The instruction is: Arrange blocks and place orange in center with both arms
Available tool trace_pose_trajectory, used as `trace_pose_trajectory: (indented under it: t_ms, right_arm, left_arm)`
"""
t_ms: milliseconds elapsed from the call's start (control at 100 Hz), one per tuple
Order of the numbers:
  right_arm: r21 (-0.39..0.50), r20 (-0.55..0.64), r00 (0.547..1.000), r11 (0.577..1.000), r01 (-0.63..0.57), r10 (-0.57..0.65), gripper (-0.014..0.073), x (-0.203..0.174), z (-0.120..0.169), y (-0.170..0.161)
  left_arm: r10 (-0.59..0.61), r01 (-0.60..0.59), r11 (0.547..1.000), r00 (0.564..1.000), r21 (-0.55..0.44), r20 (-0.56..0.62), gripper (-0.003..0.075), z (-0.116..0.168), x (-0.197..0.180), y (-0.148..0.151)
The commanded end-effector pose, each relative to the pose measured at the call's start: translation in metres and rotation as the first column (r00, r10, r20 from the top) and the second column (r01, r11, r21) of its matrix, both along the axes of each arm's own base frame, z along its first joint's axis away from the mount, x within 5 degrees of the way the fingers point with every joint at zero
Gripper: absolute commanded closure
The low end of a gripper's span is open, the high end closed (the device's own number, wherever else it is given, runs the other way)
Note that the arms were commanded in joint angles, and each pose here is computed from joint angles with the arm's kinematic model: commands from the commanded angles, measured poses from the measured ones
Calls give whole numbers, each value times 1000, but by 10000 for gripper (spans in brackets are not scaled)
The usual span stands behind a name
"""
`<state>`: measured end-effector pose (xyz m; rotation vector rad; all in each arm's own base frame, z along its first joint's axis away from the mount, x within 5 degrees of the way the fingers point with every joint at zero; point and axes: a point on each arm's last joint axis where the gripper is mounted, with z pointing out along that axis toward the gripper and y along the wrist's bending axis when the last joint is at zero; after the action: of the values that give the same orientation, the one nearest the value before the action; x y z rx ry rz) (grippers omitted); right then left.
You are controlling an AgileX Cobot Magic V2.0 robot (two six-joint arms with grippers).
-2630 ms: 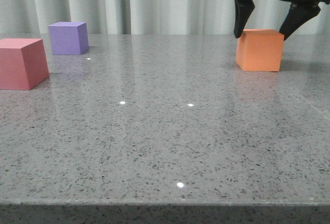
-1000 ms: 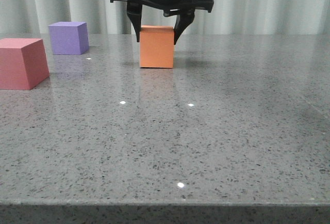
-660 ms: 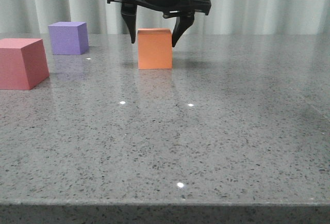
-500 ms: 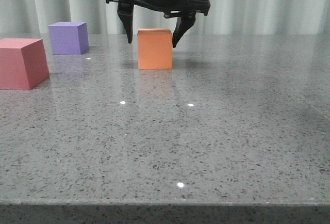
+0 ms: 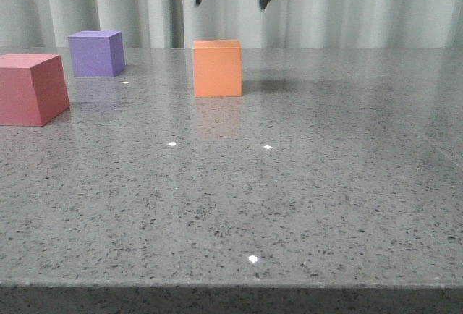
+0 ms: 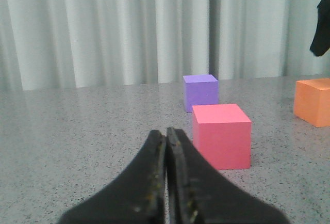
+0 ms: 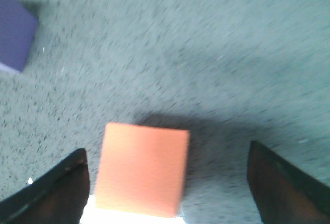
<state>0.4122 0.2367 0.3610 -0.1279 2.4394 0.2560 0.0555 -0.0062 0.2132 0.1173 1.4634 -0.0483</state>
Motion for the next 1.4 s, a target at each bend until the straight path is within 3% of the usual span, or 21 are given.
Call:
trace_pose_trajectory:
  t_ms: [0,280,620,850,1020,1390]
  right_arm:
    - [31,162,987,1000,6,-11,-22,-18,64,-33]
    - [-110,128,992,994,14,0,-22,-20,70,-85]
    - [-114,161,985,990,83,-64,-22,-48,50,-140]
    - [-108,187,974,983,150,-128,-22,-103,17,-186]
    - [-75,278,943,975,211,-182,-20,-153,6,-215]
    - [1,494,853,980,197,-171,-20,-243,-25,-226]
  left_arm:
    - [-7,8,1000,998,-9,67,741,-6,-1,-1]
    - [-7,8,1000,998,-9,67,741,-6,-1,-1]
    - [-7,8,1000,998,-9,67,741,-6,-1,-1]
    - [-7,8,1000,998,-9,67,741,-6,-1,-1]
    - [-7,8,1000,998,-9,67,741,-6,-1,-1]
    - [-7,8,1000,998,-9,67,741,-6,-1,-1]
